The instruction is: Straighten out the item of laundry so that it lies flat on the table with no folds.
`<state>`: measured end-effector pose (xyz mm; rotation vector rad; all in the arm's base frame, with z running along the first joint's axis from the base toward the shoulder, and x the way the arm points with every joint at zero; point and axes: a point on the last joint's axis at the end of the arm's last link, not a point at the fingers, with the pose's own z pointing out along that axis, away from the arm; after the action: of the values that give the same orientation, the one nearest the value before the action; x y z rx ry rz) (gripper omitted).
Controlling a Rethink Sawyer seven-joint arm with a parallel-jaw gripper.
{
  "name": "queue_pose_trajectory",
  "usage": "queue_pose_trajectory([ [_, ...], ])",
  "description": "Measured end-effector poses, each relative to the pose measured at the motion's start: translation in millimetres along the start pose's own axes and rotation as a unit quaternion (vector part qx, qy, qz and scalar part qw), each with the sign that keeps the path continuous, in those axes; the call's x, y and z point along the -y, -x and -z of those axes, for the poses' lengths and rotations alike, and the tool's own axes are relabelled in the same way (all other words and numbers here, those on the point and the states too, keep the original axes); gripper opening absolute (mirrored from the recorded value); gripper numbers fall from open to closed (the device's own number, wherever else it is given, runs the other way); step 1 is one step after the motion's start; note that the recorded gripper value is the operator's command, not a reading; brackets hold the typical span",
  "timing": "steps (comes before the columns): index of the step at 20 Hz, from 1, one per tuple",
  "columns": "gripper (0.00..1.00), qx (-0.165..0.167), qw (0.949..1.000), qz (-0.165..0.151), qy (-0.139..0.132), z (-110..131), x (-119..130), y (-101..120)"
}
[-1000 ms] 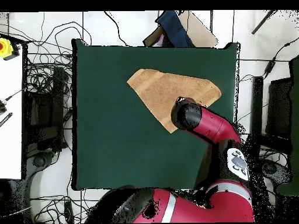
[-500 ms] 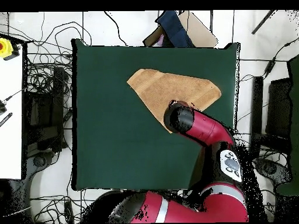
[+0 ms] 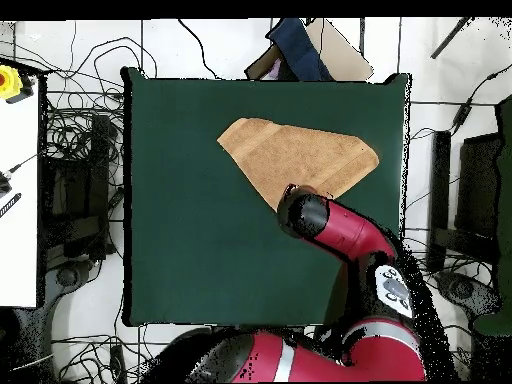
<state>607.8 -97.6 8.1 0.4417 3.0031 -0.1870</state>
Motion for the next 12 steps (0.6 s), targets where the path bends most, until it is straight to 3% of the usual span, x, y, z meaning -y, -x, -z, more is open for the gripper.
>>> queue_pose_trajectory([
  [8, 1.0, -0.03, 0.9994, 0.002, 0.019, -35.3, -18.7, -38.6],
  [12, 1.0, -0.025, 0.9993, 0.011, 0.024, -54.9, -30.8, -56.3],
])
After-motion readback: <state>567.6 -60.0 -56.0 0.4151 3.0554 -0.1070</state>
